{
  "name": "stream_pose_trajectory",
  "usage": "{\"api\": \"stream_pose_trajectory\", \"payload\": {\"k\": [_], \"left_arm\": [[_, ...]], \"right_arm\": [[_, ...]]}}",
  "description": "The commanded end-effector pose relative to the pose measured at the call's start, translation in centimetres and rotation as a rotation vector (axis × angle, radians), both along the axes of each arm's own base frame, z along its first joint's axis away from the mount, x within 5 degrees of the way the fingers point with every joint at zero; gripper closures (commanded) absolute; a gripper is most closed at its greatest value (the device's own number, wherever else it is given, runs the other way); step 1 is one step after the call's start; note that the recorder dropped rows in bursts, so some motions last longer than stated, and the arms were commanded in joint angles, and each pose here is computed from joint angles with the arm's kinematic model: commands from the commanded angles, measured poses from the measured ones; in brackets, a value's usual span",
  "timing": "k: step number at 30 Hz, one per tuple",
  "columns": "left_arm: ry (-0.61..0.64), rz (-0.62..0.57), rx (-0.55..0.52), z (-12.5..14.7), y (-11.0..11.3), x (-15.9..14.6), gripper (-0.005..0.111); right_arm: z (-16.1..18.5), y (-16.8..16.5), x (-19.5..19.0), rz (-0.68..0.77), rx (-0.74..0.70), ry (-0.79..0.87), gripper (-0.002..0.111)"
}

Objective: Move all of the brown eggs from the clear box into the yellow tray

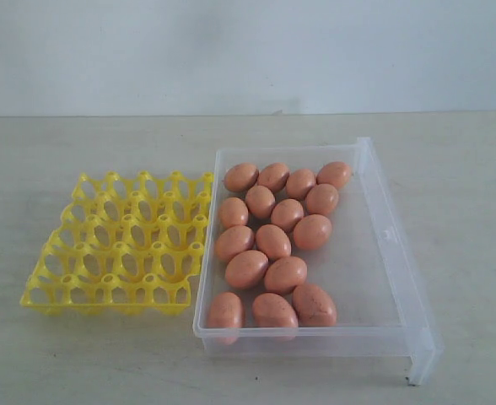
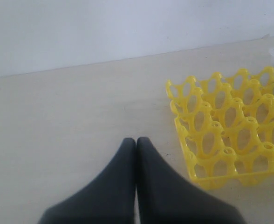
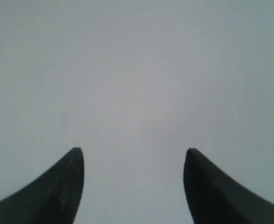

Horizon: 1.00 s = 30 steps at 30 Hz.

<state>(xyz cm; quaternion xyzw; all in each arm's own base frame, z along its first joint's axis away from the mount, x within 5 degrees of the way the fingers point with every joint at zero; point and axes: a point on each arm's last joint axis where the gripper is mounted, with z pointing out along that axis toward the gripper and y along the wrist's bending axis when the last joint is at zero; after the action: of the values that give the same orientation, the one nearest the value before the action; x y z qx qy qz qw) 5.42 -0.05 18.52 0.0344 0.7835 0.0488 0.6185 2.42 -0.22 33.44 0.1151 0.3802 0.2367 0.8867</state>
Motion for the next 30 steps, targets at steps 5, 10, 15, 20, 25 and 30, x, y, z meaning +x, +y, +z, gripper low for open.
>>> {"api": "stream_pose_trajectory", "payload": {"k": [5, 10, 15, 20, 25, 30], "left_arm": [[-0.013, 0.009, -0.013, 0.0, 0.0, 0.0, 0.111], [-0.013, 0.009, -0.013, 0.0, 0.0, 0.0, 0.111], [-0.013, 0.009, -0.013, 0.0, 0.0, 0.0, 0.111], [-0.013, 0.009, -0.013, 0.0, 0.0, 0.0, 0.111], [-0.013, 0.009, -0.013, 0.0, 0.0, 0.0, 0.111], [-0.013, 0.009, -0.013, 0.0, 0.0, 0.0, 0.111]], "right_arm": [[5.3, -0.2, 11.1, -0.096, -0.247, 0.974, 0.049], [3.0, -0.5, 16.6, -0.066, -0.304, 1.489, 0.049], [0.2, -0.5, 19.8, -0.045, -0.276, 1.678, 0.049], [-1.0, -0.1, 20.2, 0.016, -0.269, 1.763, 0.049], [-0.9, 0.2, 20.3, 0.044, -0.191, 1.746, 0.049], [0.0, 0.2, 21.7, 0.028, -0.202, 1.573, 0.084]]}}
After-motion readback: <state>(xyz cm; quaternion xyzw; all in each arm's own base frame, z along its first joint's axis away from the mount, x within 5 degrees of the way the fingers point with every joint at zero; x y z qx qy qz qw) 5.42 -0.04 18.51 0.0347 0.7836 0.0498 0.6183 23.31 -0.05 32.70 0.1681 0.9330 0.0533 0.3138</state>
